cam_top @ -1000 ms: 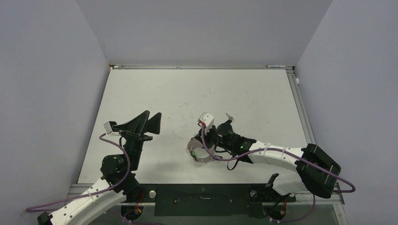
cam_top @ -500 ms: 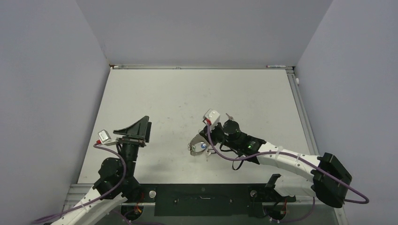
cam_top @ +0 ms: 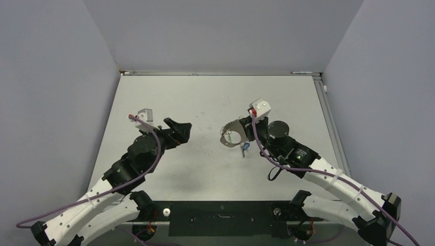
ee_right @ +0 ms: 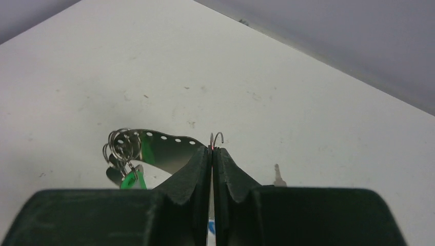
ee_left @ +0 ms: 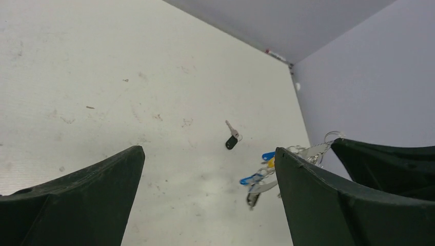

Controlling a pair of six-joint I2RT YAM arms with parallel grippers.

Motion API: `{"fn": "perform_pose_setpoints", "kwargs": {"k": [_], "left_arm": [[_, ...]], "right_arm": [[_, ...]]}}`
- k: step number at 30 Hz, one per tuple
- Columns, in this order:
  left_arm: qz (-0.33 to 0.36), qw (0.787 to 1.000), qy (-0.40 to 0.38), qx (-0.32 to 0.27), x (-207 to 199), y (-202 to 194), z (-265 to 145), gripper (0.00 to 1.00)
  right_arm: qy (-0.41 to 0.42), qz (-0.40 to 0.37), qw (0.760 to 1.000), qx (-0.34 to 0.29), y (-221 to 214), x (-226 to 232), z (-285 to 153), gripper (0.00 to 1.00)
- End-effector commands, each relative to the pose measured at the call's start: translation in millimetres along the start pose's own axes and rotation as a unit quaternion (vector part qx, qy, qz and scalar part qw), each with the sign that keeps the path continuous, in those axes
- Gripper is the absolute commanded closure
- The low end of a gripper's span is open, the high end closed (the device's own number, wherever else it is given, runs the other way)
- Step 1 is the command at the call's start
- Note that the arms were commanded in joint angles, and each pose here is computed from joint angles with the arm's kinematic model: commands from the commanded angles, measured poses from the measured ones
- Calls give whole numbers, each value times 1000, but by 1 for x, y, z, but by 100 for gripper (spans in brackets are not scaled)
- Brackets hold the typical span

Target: Put the keys on the keyring

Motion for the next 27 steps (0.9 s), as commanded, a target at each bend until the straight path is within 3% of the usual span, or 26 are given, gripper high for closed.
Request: {"fn": "perform_pose_setpoints", "kwargs": {"k": [1, 11, 16, 19, 21, 25, 27], "left_arm": [[123, 989, -22, 79, -16, -8, 17, 4], [231, 948, -127, 177, -63, -49, 74, 4], [273, 927, -171, 191, -93, -61, 110, 4], [307, 910, -189, 205, -112, -78, 135, 0], [326, 898, -205, 211, -125, -91, 149, 9], [380, 874, -224, 204, -146, -116, 178, 10], [405, 850, -263, 210, -155, -129, 189, 11]], "right_arm": [[-104, 11, 994, -34, 33, -27, -7, 95], [-252, -24, 966, -59, 71, -71, -24, 95], [-285, -26, 956, -67, 83, -89, -29, 95], [-309, -30, 948, -70, 86, -100, -36, 95], [-330, -32, 941, -71, 89, -107, -42, 95], [-368, -28, 925, -83, 93, -115, -54, 95], [-393, -29, 915, -91, 95, -119, -61, 95]]}}
Point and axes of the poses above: each gripper's point midway between its finger pads, its own z axis out along the fingers, its own x axis along the line the jaws close on, y = z × x, the point moved 6 cm from there along -z, back along the fingers, and after that the axes turned 14 degrees about z, right-handed, at the moved point
